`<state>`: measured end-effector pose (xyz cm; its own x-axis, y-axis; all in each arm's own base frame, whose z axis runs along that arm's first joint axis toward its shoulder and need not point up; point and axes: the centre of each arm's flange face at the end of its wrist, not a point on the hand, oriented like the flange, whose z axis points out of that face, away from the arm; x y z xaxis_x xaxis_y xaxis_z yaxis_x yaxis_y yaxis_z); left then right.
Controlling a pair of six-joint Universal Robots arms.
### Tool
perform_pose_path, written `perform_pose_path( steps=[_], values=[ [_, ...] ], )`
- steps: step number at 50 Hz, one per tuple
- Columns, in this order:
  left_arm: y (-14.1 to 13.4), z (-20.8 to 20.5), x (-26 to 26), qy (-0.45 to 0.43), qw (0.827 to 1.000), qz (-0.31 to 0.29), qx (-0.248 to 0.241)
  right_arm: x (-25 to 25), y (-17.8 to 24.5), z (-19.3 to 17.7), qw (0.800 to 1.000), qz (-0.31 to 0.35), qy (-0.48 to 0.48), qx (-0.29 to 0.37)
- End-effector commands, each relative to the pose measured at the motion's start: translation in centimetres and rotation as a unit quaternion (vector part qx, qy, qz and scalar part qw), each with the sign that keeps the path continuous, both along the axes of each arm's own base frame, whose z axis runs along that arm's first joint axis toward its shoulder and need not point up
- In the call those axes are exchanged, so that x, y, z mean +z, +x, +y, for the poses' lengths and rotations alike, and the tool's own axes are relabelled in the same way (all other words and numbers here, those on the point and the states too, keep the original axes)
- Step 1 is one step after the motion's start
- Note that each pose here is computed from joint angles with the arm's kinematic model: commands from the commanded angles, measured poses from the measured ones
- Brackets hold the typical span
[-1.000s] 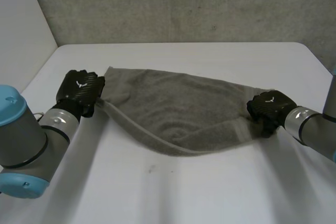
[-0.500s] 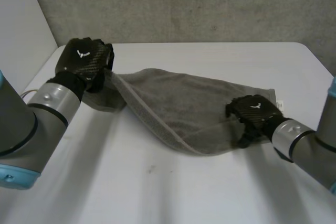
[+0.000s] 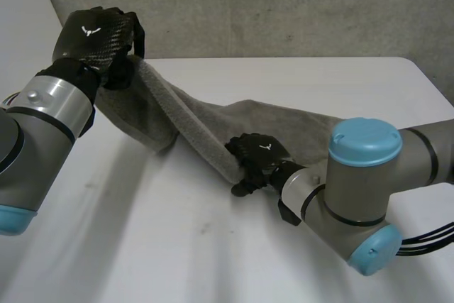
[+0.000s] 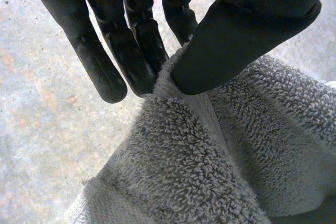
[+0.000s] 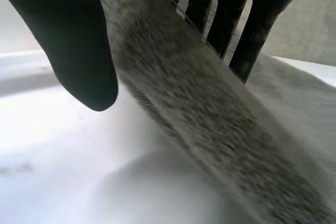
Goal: Fold the towel.
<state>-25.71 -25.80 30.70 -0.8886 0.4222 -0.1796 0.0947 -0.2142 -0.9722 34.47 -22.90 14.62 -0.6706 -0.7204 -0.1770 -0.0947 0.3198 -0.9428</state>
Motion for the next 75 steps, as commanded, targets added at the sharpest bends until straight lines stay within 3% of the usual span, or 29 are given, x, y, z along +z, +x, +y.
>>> perform_pose_path(
  steps=[1,7,15,22,27,36,38,46,48,52,55,57,62,65,69,71,75],
  values=[
    [1.4,-1.0,-1.0,0.014,1.0,-0.008,0.024,-0.7,-3.3,-3.0,0.995,0.037,-0.034,-0.089],
    [2.7,-1.9,-1.8,0.026,0.999,-0.013,0.046,0.4,-8.7,-5.8,0.987,0.075,-0.063,-0.13],
    [3.0,-1.7,-2.7,0.039,0.998,-0.019,0.049,0.0,-12.4,-7.3,0.982,0.105,-0.065,-0.142],
    [3.0,-1.4,-3.2,0.047,0.997,-0.025,0.046,0.9,-12.7,-7.2,0.985,0.115,-0.085,-0.101],
    [2.9,-1.0,-3.2,0.047,0.998,-0.026,0.044,6.1,-12.7,-6.0,0.976,0.145,-0.143,-0.077],
    [3.3,-0.1,-2.7,0.06,0.997,-0.031,0.045,7.5,-12.9,-4.8,0.976,0.176,-0.113,-0.058],
    [3.4,0.3,-2.6,0.067,0.996,-0.035,0.043,8.4,-13.1,-4.6,0.972,0.19,-0.125,-0.054],
    [4.0,2.5,1.3,0.038,0.996,-0.072,0.047,21.0,-15.2,-2.2,0.921,0.214,-0.307,-0.105],
    [4.0,2.8,1.7,0.039,0.995,-0.076,0.045,21.7,-15.3,-2.2,0.919,0.214,-0.312,-0.109],
    [4.0,3.0,1.9,0.053,0.994,-0.085,0.043,21.1,-15.3,-2.2,0.928,0.227,-0.279,-0.095],
    [3.8,2.8,1.2,0.076,0.992,-0.095,0.039,17.9,-15.1,-3.5,0.942,0.257,-0.207,-0.065],
    [3.6,2.2,0.0,0.1,0.989,-0.105,0.037,14.7,-14.8,-4.5,0.936,0.309,-0.163,-0.028],
    [2.5,-0.9,-6.6,0.186,0.965,-0.182,0.022,10.5,-13.9,-5.9,0.924,0.364,-0.118,0.001],
    [1.9,-2.3,-9.7,0.208,0.952,-0.225,0.011,8.2,-12.6,-7.0,0.918,0.384,-0.102,0.01],
    [1.3,-3.9,-11.4,0.21,0.946,-0.245,0.006,6.6,-11.4,-8.7,0.913,0.392,-0.114,0.006],
    [1.1,-5.0,-11.5,0.197,0.95,-0.244,0.008,6.4,-11.1,-9.8,0.912,0.389,-0.132,-0.005],
    [-0.1,-8.6,-8.7,0.077,0.976,-0.202,0.031,8.1,-9.9,-13.5,0.902,0.356,-0.239,-0.061]
  ],
)
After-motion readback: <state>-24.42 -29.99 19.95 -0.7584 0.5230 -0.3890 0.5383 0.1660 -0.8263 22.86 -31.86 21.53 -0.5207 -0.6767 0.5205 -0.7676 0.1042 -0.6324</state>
